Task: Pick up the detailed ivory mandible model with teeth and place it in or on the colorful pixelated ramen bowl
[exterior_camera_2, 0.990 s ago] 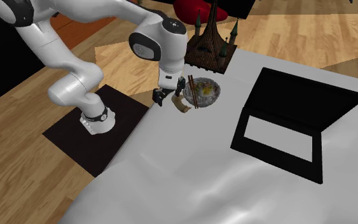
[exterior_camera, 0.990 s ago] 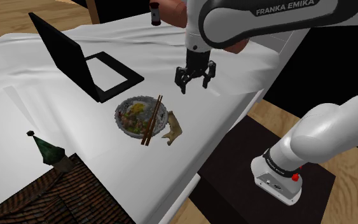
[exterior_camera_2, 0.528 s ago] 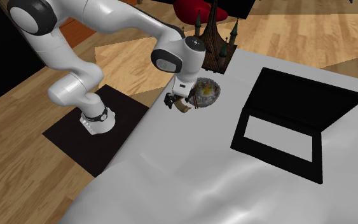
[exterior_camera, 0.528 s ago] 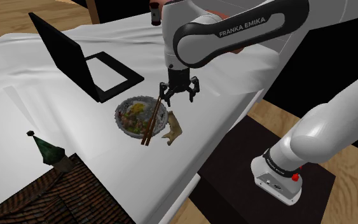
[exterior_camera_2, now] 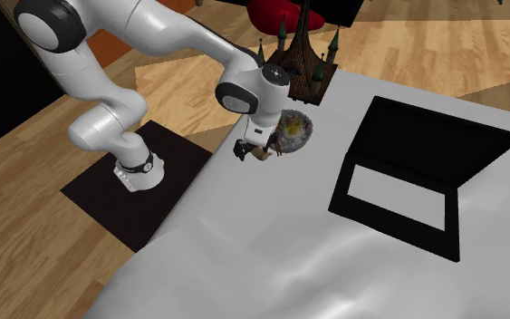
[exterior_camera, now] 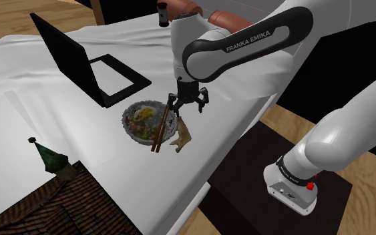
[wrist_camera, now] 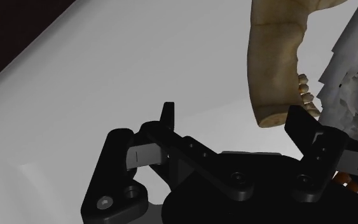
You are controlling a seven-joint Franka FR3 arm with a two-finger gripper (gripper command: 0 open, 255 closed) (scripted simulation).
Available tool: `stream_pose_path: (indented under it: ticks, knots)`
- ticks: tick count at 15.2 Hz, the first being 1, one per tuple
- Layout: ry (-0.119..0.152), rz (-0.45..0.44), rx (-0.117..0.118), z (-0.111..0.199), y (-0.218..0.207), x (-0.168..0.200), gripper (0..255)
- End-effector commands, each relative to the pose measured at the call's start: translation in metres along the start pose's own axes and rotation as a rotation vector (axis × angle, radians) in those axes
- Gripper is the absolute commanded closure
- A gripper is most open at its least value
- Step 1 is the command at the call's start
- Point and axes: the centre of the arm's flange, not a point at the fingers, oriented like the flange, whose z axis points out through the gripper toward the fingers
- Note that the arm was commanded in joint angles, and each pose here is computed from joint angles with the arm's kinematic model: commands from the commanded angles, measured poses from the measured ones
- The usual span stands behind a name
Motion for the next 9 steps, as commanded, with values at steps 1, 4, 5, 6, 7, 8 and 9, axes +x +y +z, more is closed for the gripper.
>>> stream_pose_path:
  ticks: [1,4,5,6,7,8,9]
  knots:
    - [-0.004,-0.007,-0.002,0.0034,-0.0024,-0.0028,0]
    - [-0.004,-0.007,-0.003,0.0034,-0.0024,-0.0028,0]
    - [-0.004,-0.007,-0.003,0.0034,-0.0024,-0.0028,0]
    - [-0.004,-0.007,-0.003,0.0039,-0.0022,-0.0024,255]
    - [-0.004,-0.007,-0.003,0.0037,-0.002,-0.0022,255]
    - [-0.004,-0.007,-0.003,0.0039,-0.0022,-0.0019,255]
    - [-0.004,-0.007,-0.003,0.0042,-0.0021,-0.002,255]
